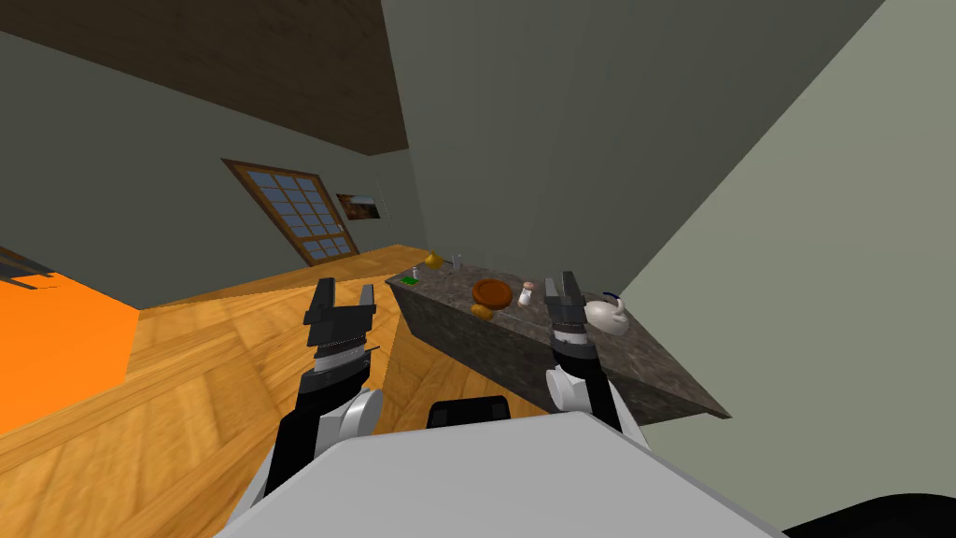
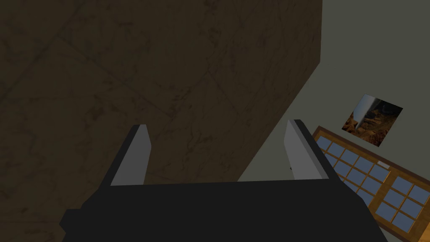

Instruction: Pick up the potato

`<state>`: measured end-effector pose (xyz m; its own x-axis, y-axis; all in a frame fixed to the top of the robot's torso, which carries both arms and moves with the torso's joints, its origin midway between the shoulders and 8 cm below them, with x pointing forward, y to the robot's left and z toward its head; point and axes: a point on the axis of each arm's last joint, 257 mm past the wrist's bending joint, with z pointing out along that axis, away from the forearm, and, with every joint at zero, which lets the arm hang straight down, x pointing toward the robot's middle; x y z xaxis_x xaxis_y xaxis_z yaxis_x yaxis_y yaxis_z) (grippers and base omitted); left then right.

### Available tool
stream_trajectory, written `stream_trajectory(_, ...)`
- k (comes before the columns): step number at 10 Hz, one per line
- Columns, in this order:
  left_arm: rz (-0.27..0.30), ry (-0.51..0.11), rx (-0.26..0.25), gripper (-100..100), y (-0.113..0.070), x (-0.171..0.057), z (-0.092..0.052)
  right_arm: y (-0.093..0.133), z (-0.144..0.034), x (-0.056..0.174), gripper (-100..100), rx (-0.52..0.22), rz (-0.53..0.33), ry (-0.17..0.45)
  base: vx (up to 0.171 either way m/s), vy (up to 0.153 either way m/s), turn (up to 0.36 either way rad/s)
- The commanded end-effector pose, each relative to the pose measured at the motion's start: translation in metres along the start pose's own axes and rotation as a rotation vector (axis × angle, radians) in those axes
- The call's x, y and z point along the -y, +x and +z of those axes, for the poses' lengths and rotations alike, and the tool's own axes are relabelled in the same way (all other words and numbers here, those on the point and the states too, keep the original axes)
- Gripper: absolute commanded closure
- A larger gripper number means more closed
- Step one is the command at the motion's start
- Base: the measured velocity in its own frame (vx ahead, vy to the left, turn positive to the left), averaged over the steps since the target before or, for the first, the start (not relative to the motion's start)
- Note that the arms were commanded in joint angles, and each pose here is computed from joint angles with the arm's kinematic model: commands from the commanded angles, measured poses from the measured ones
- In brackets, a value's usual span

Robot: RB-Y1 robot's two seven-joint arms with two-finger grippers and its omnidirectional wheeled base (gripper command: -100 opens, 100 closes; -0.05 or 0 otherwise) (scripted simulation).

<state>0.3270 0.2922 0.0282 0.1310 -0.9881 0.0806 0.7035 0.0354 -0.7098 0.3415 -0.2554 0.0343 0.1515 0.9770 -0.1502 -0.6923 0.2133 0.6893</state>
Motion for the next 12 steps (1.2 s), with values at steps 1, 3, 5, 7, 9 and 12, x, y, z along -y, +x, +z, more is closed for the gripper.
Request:
stream_trajectory(1,0.000,0.000,0.000,0,0.000,0.000,0.000,0.005,-0.001,0.005,-100,-0.040,-0.066,0.002,-0.010,0.038,0.003)
stream_trajectory(3,0.000,0.000,0.000,0,0.000,0.000,0.000,0.011,-0.004,0.011,-100,-0.093,-0.155,0.003,-0.014,0.099,-0.005)
stream_trajectory(5,0.000,0.000,0.000,0,0.000,0.000,0.000,0.015,-0.006,0.016,-100,-0.131,-0.218,0.003,-0.007,0.091,-0.008)
stream_trajectory(7,0.000,0.000,0.000,0,0.000,0.000,0.000,0.019,-0.008,0.022,-100,-0.171,-0.283,0.002,0.000,0.054,-0.003)
stream_trajectory(9,0.000,0.000,0.000,0,0.000,0.000,0.000,0.023,-0.011,0.028,-100,-0.214,-0.354,0.000,-0.007,0.067,-0.007)
stream_trajectory(12,0.000,0.000,0.000,0,0.000,0.000,0.000,0.027,-0.017,0.042,-100,-0.300,-0.493,-0.005,-0.001,0.076,-0.008)
